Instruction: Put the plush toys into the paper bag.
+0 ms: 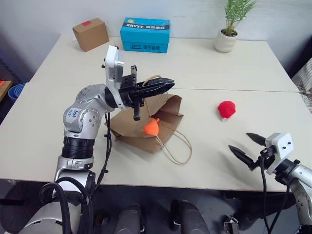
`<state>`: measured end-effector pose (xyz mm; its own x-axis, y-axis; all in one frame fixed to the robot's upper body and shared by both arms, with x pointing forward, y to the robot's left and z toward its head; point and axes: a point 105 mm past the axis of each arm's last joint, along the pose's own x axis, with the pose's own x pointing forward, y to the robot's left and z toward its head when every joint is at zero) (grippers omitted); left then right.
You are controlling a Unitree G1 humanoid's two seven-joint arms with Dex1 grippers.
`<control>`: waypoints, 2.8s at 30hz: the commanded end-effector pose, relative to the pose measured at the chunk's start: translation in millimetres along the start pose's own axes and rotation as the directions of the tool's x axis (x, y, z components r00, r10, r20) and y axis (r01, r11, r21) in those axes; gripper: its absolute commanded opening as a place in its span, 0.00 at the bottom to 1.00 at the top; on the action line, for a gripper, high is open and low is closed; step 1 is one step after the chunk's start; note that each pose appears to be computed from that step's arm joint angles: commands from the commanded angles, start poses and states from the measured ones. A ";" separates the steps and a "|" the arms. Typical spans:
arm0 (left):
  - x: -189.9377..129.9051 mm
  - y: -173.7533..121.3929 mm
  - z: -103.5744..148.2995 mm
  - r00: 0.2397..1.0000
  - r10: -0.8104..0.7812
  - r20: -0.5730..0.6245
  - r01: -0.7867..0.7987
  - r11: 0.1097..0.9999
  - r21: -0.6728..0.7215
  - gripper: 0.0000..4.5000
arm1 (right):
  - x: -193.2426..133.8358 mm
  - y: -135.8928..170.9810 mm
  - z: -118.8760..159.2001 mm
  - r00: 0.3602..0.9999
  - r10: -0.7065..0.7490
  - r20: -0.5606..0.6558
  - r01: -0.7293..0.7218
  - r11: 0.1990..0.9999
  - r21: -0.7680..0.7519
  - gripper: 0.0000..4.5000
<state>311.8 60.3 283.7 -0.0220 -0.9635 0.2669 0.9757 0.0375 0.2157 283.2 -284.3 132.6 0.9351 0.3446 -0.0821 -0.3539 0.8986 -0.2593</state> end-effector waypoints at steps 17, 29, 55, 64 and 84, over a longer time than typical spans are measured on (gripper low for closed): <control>4.4 -1.4 5.9 1.000 -0.006 -0.022 0.008 0.997 0.080 0.00 | 130.4 -18.2 22.1 0.983 0.096 -0.159 -0.086 0.994 0.068 0.41; 8.6 -8.3 5.7 0.998 -0.068 -0.018 0.069 0.997 0.036 0.00 | 98.6 144.4 110.8 0.788 0.597 0.147 -0.614 0.777 0.135 0.04; 4.2 -8.2 7.6 0.998 -0.063 -0.019 0.064 0.998 0.024 0.00 | 99.1 162.8 97.3 0.700 0.692 0.173 -0.714 0.680 0.166 0.89; 4.8 -9.5 7.5 0.998 -0.061 -0.021 0.061 0.998 0.032 0.00 | 86.0 151.5 29.0 0.639 0.749 -0.178 -0.645 0.647 0.407 0.89; -7.3 6.3 16.0 0.999 0.028 -0.016 -0.026 0.994 0.106 0.00 | 17.7 126.5 120.0 0.534 0.794 0.292 -0.775 0.321 0.545 0.02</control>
<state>312.7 62.7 283.8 -0.0145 -0.9718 0.2355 0.9674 0.0459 0.2491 264.5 -122.3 191.9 0.2233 0.9746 -0.0179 -0.8170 0.1972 0.5418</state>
